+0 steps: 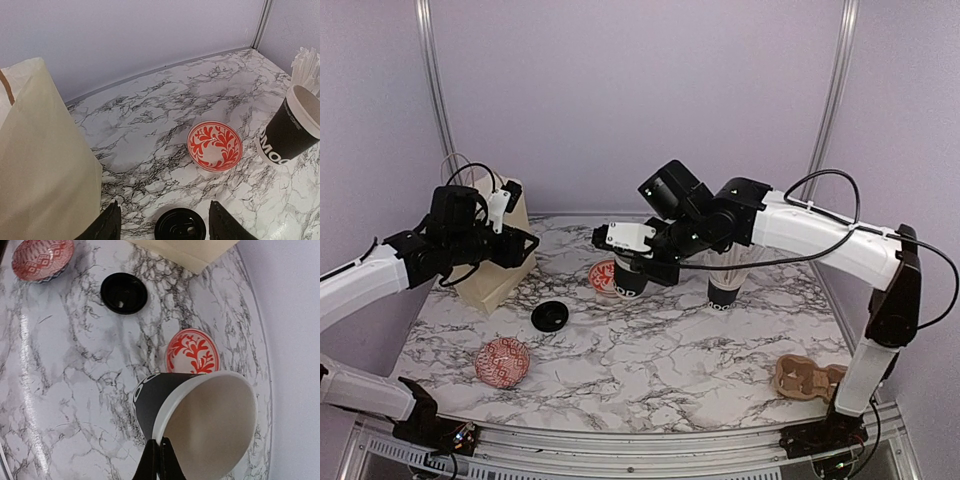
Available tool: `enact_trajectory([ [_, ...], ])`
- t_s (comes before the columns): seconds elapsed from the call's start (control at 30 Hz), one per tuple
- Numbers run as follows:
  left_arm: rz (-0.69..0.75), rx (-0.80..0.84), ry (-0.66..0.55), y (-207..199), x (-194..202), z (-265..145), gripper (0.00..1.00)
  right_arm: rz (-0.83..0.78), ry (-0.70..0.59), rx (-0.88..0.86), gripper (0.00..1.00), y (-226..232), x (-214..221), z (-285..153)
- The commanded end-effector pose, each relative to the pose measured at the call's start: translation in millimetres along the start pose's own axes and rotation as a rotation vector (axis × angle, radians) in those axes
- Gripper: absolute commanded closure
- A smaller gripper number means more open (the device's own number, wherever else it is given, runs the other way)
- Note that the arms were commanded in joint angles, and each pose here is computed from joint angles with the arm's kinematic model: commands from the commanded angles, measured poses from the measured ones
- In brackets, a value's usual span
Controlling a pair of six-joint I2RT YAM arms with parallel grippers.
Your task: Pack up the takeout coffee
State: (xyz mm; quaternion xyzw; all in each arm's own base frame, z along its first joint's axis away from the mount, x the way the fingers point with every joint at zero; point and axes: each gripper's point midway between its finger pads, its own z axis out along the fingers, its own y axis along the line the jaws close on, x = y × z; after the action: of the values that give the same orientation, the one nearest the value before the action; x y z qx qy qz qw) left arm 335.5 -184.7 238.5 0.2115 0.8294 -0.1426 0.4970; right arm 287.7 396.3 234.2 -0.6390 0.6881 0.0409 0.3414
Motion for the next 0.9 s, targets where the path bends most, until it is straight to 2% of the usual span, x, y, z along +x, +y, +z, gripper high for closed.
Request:
enact_trajectory([
  [0.0,-0.033,-0.019,0.112,-1.7,8.1,8.9,0.42,-0.127,-0.053,-0.164,1.00,62.3,7.5,-14.2],
  [0.1,-0.033,0.000,0.197,-7.2,26.1,20.7,0.47,-0.192,-0.093,-0.252,1.00,93.6,19.2,-25.9],
  [0.27,-0.005,0.020,0.315,-22.9,45.4,31.6,0.51,-0.256,-0.127,-0.268,1.00,117.5,33.3,-34.2],
  [0.37,0.037,-0.019,0.425,-26.1,63.5,35.8,0.52,-0.314,-0.144,-0.282,1.00,133.5,38.3,-34.3],
  [0.53,0.035,-0.085,0.481,-26.1,75.9,36.0,0.61,-0.453,-0.125,-0.269,1.00,165.3,50.6,-17.2],
  [0.7,0.017,-0.094,0.500,-26.7,83.0,32.5,0.59,-0.458,-0.100,-0.279,1.00,175.8,53.0,-0.8],
  [0.87,0.035,-0.057,0.552,-39.2,97.3,30.3,0.50,-0.468,-0.066,-0.268,1.00,177.3,62.4,10.8],
])
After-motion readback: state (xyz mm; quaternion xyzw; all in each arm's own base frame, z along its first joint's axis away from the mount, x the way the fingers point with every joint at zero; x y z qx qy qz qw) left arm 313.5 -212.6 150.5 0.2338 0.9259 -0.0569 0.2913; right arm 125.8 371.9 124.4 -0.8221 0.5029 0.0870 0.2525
